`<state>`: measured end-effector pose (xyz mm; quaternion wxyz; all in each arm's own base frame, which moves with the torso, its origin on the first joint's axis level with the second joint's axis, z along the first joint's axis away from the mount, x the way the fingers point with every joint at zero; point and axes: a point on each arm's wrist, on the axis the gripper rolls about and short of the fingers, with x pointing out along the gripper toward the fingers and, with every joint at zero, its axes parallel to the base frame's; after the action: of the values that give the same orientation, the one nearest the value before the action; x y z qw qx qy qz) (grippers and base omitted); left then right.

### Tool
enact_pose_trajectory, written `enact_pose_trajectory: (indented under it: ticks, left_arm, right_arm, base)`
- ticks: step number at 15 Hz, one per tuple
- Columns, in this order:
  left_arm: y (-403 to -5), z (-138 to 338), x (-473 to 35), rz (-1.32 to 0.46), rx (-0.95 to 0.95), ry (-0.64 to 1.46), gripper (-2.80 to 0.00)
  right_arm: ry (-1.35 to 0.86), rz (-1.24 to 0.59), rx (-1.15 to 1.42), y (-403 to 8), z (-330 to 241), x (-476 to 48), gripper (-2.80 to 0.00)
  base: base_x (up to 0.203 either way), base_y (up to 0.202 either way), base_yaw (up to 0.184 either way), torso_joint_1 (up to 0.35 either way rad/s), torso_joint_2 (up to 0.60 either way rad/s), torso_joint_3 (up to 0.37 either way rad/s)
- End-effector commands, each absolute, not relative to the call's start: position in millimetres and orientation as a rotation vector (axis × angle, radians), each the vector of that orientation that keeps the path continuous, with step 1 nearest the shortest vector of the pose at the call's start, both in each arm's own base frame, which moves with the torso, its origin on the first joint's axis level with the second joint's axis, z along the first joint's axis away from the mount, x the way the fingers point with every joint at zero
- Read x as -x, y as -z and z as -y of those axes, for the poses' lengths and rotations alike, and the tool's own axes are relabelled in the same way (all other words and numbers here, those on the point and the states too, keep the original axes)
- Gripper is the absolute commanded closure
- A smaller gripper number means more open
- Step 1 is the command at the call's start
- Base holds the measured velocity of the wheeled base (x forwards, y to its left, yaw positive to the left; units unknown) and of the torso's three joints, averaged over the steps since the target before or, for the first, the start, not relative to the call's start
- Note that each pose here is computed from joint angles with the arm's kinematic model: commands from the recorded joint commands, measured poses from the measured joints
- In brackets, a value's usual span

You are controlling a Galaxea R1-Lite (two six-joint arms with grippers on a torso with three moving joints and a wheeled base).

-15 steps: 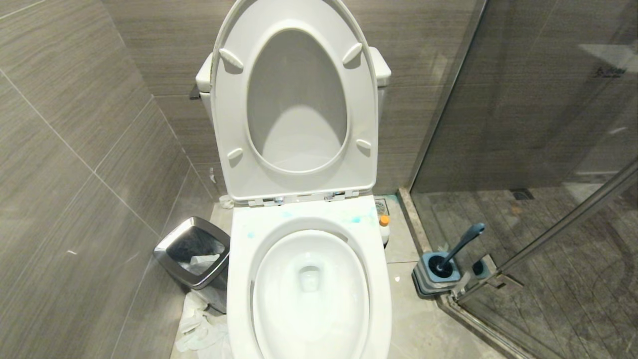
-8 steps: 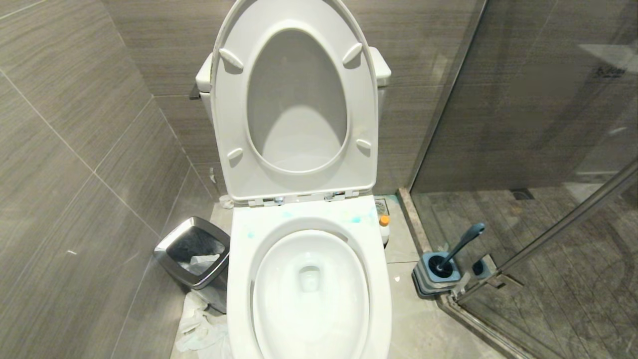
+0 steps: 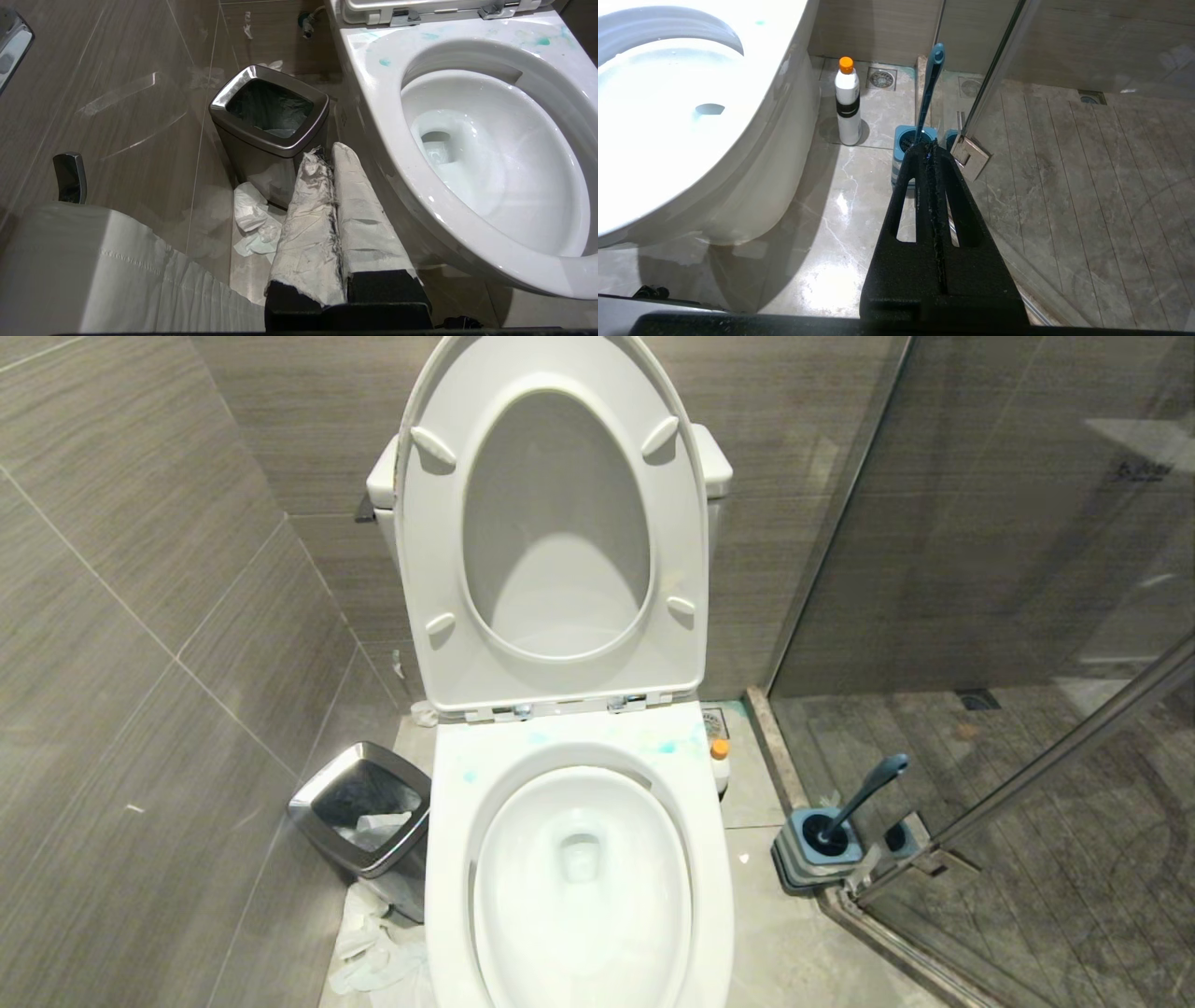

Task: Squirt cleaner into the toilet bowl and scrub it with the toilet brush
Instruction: Pour in the cleaning agent

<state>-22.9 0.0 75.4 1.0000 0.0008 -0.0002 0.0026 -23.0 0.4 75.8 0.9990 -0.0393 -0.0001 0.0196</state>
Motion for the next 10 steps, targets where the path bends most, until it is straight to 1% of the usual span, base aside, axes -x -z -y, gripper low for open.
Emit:
enact_pose_trajectory:
  ticks: [1,10]
  left_arm:
    - [-75.5,0.0,22.8,0.0,-0.002,-0.006,0.0]
    - [-75.5,0.0,22.8,0.0,-0.002,-0.006,0.0]
  right_arm:
    - [-0.04,-0.001,0.08,-75.7,-0.4,22.8,0.0]
    - [-0.04,-0.001,0.08,-75.6,-0.4,22.8,0.0]
  base:
    - [0.0,0.0,0.0,0.0,0.0,0.0]
    - [0.0,0.0,0.0,0.0,0.0,0.0]
